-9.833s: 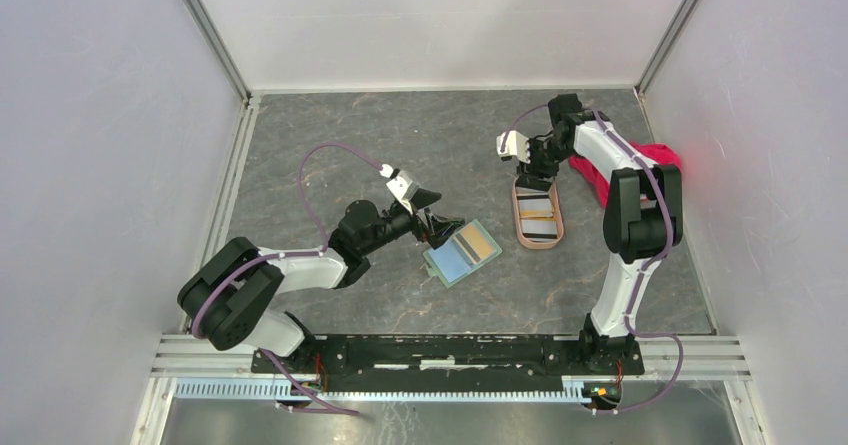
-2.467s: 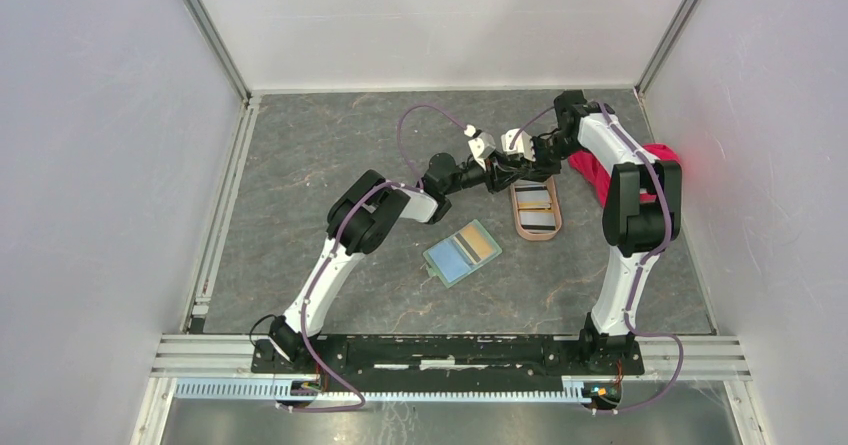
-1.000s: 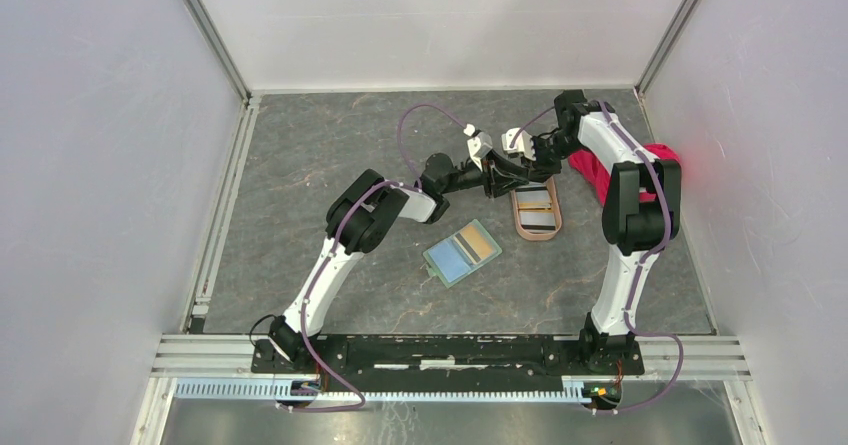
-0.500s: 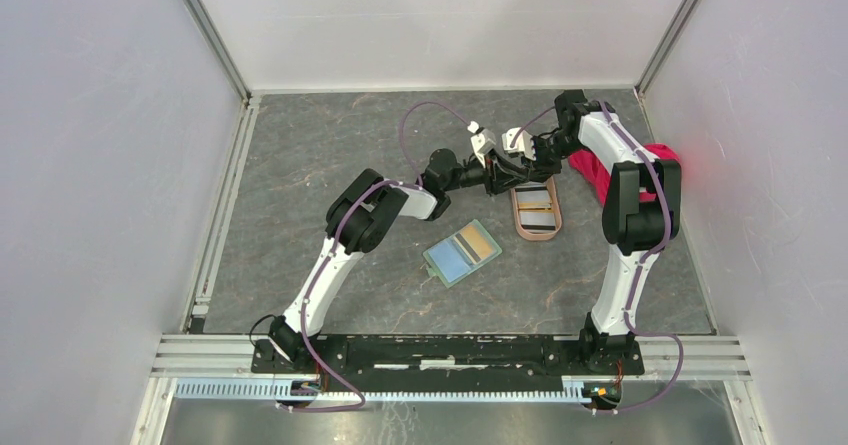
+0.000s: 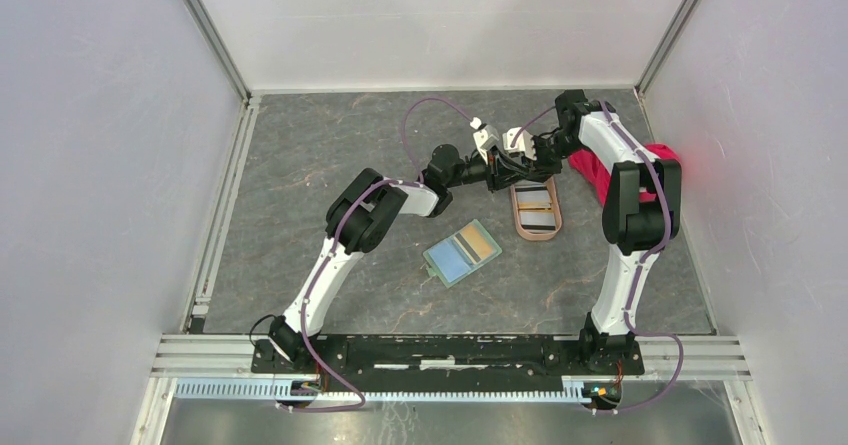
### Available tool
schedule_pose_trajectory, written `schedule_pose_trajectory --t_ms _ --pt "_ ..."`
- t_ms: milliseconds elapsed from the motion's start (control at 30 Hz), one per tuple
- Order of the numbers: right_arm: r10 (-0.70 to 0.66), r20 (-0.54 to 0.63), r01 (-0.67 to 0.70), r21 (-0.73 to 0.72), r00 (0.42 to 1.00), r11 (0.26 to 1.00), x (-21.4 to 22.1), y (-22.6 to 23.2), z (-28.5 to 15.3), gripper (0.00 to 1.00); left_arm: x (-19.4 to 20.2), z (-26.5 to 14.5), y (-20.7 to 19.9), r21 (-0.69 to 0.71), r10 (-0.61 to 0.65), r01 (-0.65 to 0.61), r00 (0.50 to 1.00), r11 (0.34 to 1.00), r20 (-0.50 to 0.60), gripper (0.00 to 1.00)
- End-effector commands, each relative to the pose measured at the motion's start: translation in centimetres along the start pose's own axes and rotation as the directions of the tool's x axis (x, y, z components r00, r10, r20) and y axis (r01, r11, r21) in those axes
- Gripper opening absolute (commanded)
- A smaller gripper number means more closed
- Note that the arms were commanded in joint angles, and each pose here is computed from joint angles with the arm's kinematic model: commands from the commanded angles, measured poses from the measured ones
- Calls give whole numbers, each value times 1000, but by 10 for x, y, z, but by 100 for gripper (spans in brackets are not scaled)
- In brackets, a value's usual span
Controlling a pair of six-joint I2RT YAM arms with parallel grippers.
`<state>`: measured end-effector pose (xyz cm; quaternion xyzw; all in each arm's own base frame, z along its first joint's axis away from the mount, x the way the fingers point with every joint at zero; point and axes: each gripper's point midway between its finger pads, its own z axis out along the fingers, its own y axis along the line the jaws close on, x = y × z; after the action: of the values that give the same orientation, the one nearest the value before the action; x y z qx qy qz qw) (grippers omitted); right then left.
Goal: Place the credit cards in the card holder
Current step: Pick up the credit card from the storage box.
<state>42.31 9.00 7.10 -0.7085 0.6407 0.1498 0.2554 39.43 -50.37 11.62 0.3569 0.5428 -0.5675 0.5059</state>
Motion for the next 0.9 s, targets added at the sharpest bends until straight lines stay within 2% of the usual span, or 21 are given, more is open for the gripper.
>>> schedule_pose_trajectory --t_ms 0,200,267,300,333,733,767,800,867 --pt "-100 91 108 -90 991 990 -16 19 -5 4 -7 4 4 2 18 -18 1000 1000 16 27" --pt "-99 93 108 -90 991 990 -17 19 -5 4 -5 5 3 8 19 -19 1000 1000 4 23" --pt "-98 94 107 -89 991 990 -16 19 -6 4 -5 5 3 12 19 -19 1000 1000 3 14" --pt "-98 95 107 -89 991 990 -17 19 -6 4 -5 5 3 17 18 -18 1000 1000 1 5" --pt "-97 95 106 -89 991 990 -17 19 -6 4 -5 6 3 18 17 -17 1000 1000 1 2" --pt "-88 93 97 -96 992 991 -14 21 -5 5 -7 5 0 31 26 -26 1000 999 5 2" --pt "-88 93 97 -97 992 991 -13 22 -6 5 -8 3 1 24 23 -24 1000 999 15 8" --pt "-91 95 100 -95 991 990 -14 21 -6 5 -7 -2 2 4 10 -11 1000 1000 25 19" --pt "-94 100 104 -95 991 990 -14 22 -7 6 -18 -10 1 -12 10 -9 996 1000 85 34"
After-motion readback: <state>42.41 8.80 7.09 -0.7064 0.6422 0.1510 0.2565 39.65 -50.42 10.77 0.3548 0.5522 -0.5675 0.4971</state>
